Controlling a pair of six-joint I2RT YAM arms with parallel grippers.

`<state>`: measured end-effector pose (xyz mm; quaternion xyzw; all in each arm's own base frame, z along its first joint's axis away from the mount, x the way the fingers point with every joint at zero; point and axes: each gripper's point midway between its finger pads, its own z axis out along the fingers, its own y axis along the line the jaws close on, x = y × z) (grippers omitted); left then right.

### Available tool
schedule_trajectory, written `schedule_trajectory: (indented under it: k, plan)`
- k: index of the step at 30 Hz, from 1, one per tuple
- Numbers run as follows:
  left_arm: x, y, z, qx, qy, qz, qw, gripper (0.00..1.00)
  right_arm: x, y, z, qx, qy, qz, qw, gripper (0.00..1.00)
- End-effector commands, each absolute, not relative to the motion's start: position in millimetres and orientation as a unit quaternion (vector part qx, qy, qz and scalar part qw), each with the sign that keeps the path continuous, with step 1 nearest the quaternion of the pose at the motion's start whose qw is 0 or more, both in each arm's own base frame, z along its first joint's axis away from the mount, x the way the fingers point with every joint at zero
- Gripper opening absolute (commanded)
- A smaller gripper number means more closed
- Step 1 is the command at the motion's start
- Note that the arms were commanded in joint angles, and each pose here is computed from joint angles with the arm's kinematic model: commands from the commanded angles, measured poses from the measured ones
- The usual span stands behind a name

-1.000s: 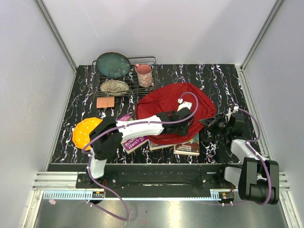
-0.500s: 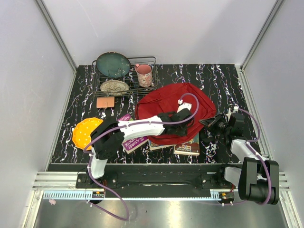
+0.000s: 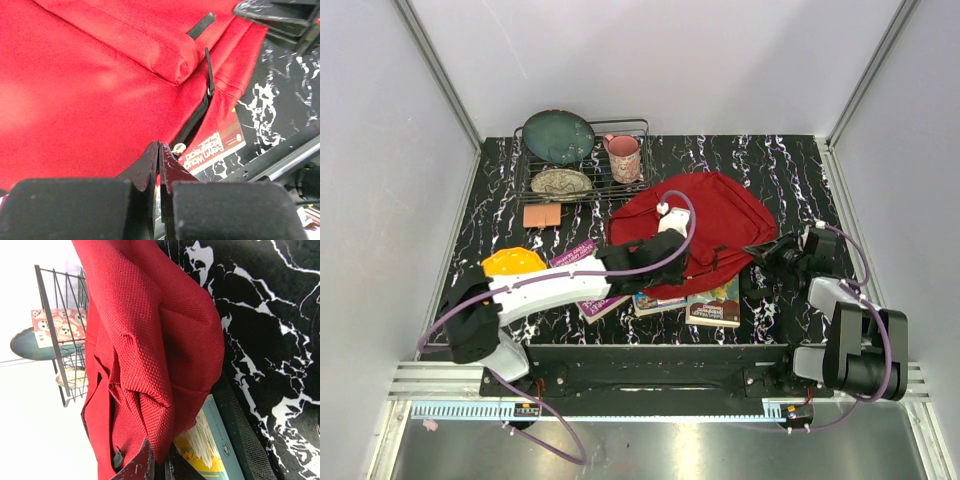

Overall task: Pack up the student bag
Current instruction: Unzip the student bag at the center of the board.

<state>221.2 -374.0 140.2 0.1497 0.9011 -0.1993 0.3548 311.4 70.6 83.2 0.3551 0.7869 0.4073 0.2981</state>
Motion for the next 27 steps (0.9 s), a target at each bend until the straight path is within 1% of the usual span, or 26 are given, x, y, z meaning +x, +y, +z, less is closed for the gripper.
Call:
schedule_trajectory:
  k: [1, 3, 4, 6, 7, 9, 10, 11, 12, 14, 15, 16, 17, 18, 19, 21, 22, 24, 27]
  plan:
    - [225.4, -360.8, 181.2, 0.135, 0.873, -0.227, 0.410, 0.00, 347.5, 51.9, 117.6, 0.355, 0.751, 0.425, 0.360, 0.00]
    - [222.0, -352.9, 183.9, 0.132, 0.872, -0.230, 0.412, 0.00, 349.0, 50.2, 114.3, 0.361, 0.746, 0.434, 0.352, 0.00]
    - [220.7, -349.9, 182.4, 0.132, 0.873, -0.228, 0.412, 0.00, 352.4, 50.2, 119.2, 0.354, 0.740, 0.443, 0.360, 0.00]
    - [219.1, -342.3, 178.2, 0.128, 0.875, -0.221, 0.412, 0.00, 349.8, 59.1, 118.5, 0.338, 0.742, 0.467, 0.342, 0.09]
    - [218.8, -341.2, 176.1, 0.128, 0.875, -0.220, 0.412, 0.00, 349.6, 62.6, 122.5, 0.328, 0.740, 0.479, 0.338, 0.28]
    - [218.5, -342.0, 175.0, 0.129, 0.876, -0.221, 0.409, 0.00, 338.9, 72.8, 124.0, 0.320, 0.739, 0.506, 0.309, 0.45]
    - [218.6, -344.1, 176.0, 0.130, 0.875, -0.224, 0.408, 0.00, 333.6, 75.9, 123.7, 0.325, 0.738, 0.511, 0.297, 0.56]
    - [218.4, -348.9, 176.7, 0.132, 0.874, -0.232, 0.407, 0.00, 327.6, 77.7, 132.1, 0.321, 0.737, 0.514, 0.301, 0.61]
    - [218.7, -352.4, 179.9, 0.132, 0.871, -0.238, 0.408, 0.00, 315.4, 80.0, 122.5, 0.344, 0.743, 0.506, 0.273, 0.63]
    - [219.0, -358.8, 184.7, 0.131, 0.867, -0.251, 0.409, 0.00, 305.2, 75.1, 132.4, 0.347, 0.752, 0.475, 0.296, 0.67]
    - [219.2, -359.9, 185.8, 0.131, 0.866, -0.254, 0.410, 0.00, 290.3, 74.8, 122.1, 0.373, 0.765, 0.452, 0.267, 0.68]
    - [219.8, -361.1, 185.7, 0.130, 0.866, -0.256, 0.410, 0.00, 282.3, 73.3, 135.2, 0.359, 0.768, 0.441, 0.295, 0.70]
    - [219.2, -362.3, 183.8, 0.132, 0.867, -0.255, 0.408, 0.00, 278.1, 70.1, 137.0, 0.367, 0.768, 0.428, 0.304, 0.70]
    - [218.8, -363.8, 181.9, 0.135, 0.867, -0.256, 0.407, 0.00, 268.0, 72.2, 136.0, 0.375, 0.770, 0.425, 0.293, 0.70]
    - [217.2, -366.4, 181.1, 0.138, 0.866, -0.262, 0.403, 0.00, 261.6, 74.0, 148.4, 0.365, 0.766, 0.430, 0.310, 0.70]
    - [215.2, -367.9, 177.8, 0.138, 0.868, -0.267, 0.397, 0.00, 246.4, 80.4, 151.4, 0.368, 0.768, 0.435, 0.293, 0.70]
    - [213.4, -368.1, 176.5, 0.138, 0.868, -0.270, 0.393, 0.00, 240.3, 82.4, 158.3, 0.363, 0.764, 0.440, 0.301, 0.70]
    - [210.7, -364.4, 173.2, 0.137, 0.870, -0.269, 0.390, 0.00, 227.3, 87.3, 155.3, 0.369, 0.768, 0.442, 0.282, 0.69]
    - [207.0, -358.8, 176.5, 0.138, 0.870, -0.272, 0.388, 0.00, 215.6, 85.3, 148.4, 0.383, 0.771, 0.424, 0.282, 0.69]
